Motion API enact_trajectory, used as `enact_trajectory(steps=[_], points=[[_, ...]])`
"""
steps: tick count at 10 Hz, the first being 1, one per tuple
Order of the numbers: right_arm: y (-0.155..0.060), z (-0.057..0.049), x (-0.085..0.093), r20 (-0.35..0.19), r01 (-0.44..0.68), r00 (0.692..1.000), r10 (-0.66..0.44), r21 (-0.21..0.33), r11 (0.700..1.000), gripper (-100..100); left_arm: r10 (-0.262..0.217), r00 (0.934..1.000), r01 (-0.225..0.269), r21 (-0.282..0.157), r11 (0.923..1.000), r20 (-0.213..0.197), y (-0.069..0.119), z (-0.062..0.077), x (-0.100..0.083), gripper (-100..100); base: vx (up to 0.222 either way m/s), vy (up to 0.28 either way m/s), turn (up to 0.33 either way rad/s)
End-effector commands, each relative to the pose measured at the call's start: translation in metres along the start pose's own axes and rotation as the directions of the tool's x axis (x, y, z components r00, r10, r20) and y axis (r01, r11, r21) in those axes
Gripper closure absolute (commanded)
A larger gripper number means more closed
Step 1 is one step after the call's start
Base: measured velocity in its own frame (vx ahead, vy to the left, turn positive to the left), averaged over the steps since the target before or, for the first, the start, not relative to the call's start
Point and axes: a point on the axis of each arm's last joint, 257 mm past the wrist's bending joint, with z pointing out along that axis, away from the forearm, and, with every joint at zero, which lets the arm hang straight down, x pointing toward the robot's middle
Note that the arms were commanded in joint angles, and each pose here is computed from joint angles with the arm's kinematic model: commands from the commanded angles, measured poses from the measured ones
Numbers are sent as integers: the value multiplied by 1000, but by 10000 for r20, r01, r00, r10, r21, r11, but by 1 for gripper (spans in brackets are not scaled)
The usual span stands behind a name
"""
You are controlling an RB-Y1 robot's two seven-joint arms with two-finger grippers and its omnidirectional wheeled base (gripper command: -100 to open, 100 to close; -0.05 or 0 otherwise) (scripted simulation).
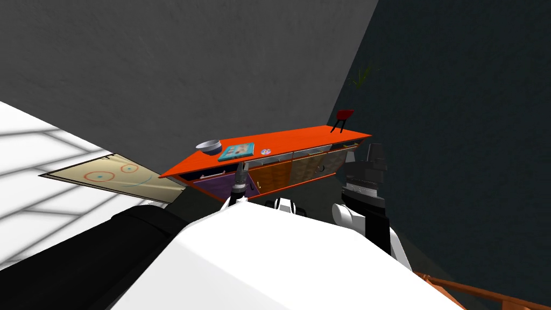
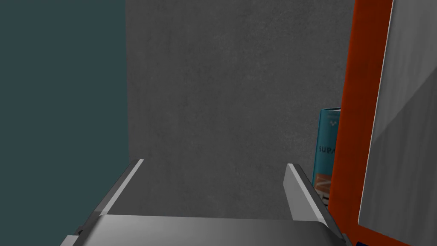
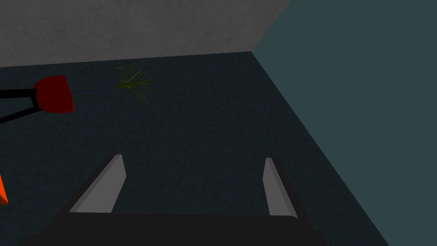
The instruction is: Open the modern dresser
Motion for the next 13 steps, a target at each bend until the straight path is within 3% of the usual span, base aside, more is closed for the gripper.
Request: enact_trajectory(steps=[1, 6, 10, 13], points=[[0, 0, 0, 0, -1, 10000, 1, -2, 10000, 0, -86, 9998, 90, -200, 9998, 174, 14, -13, -7, -100, 60, -78, 55], [0, 0, 0, 0, 0, 10000, 0, -1, 10000, 0, -223, 9982, 254, -555, 9981, 551, 36, -39, -17, -100, 87, -93, 54], [0, 0, 0, 0, -1, 10000, 1, -1, 10000, 0, -362, 9934, 468, -960, 9943, 1090, 58, -72, -28, -100, 96, -107, 72], [0, 0, 0, -1, 0, 10000, 0, -2, 10000, 0, -404, 9901, 561, -1155, 9917, 1342, 66, -89, -32, -100, 82, -84, 42]])
